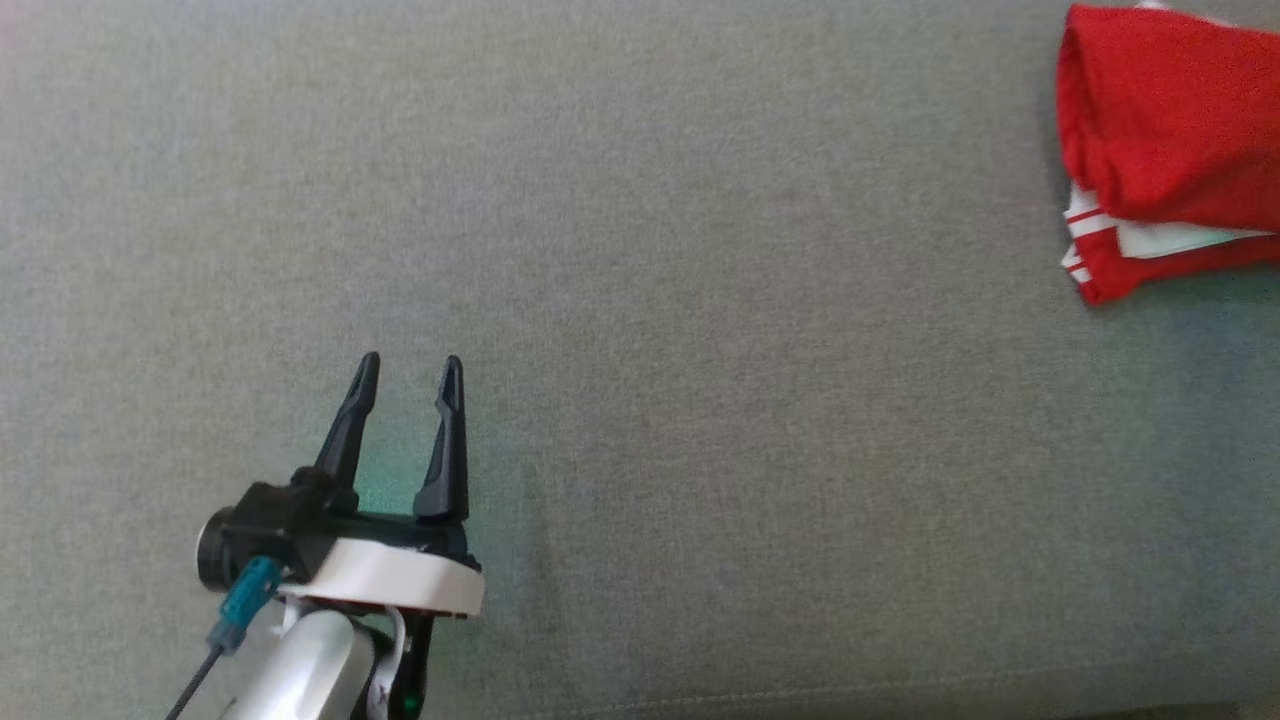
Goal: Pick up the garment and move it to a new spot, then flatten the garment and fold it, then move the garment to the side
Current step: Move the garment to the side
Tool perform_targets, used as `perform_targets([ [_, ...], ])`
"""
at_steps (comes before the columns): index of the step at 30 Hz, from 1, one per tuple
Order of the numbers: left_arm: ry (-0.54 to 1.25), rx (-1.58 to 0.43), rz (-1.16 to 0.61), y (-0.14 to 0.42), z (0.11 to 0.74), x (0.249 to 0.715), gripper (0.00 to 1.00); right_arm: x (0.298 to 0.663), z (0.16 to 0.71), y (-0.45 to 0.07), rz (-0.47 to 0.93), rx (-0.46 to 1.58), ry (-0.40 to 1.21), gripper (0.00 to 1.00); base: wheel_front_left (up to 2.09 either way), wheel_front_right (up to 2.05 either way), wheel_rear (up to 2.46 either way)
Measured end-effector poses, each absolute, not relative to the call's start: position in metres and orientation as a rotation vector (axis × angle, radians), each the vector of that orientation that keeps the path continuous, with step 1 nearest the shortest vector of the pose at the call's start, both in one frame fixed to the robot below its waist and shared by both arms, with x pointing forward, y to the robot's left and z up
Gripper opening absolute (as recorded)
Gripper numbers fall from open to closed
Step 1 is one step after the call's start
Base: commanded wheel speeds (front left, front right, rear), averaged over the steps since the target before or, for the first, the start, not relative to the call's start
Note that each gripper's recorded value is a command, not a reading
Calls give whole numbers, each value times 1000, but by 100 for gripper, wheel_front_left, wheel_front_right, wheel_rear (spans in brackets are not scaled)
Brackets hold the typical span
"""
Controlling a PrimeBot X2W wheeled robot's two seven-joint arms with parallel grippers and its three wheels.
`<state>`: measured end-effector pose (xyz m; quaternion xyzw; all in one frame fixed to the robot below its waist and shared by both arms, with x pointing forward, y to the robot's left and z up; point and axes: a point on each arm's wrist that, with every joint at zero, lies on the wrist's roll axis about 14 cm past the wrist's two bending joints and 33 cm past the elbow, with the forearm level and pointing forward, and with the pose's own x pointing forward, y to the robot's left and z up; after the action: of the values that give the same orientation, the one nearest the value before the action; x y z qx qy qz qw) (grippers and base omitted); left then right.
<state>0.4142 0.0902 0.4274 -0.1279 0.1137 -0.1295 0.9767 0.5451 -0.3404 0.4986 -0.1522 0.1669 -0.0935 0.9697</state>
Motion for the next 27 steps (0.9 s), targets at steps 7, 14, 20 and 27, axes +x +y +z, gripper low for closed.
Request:
perform_targets([
  [7, 158, -254, -239, 98, 453, 414, 100, 546, 548, -295, -91, -244, 154, 100, 0, 0, 0],
  [14, 80, -262, -175, 118, 481, 408, 100, 514, 566, -247, 8, -162, 45, 100, 0, 0, 0],
  [20, 85, -270, -119, 134, 479, 384, 100, 474, 556, -211, 61, -68, 17, 100, 0, 0, 0],
  [27, 90, -274, -89, 143, 477, 358, 100, 418, 523, -181, 85, 12, 42, 100, 0, 0, 0],
])
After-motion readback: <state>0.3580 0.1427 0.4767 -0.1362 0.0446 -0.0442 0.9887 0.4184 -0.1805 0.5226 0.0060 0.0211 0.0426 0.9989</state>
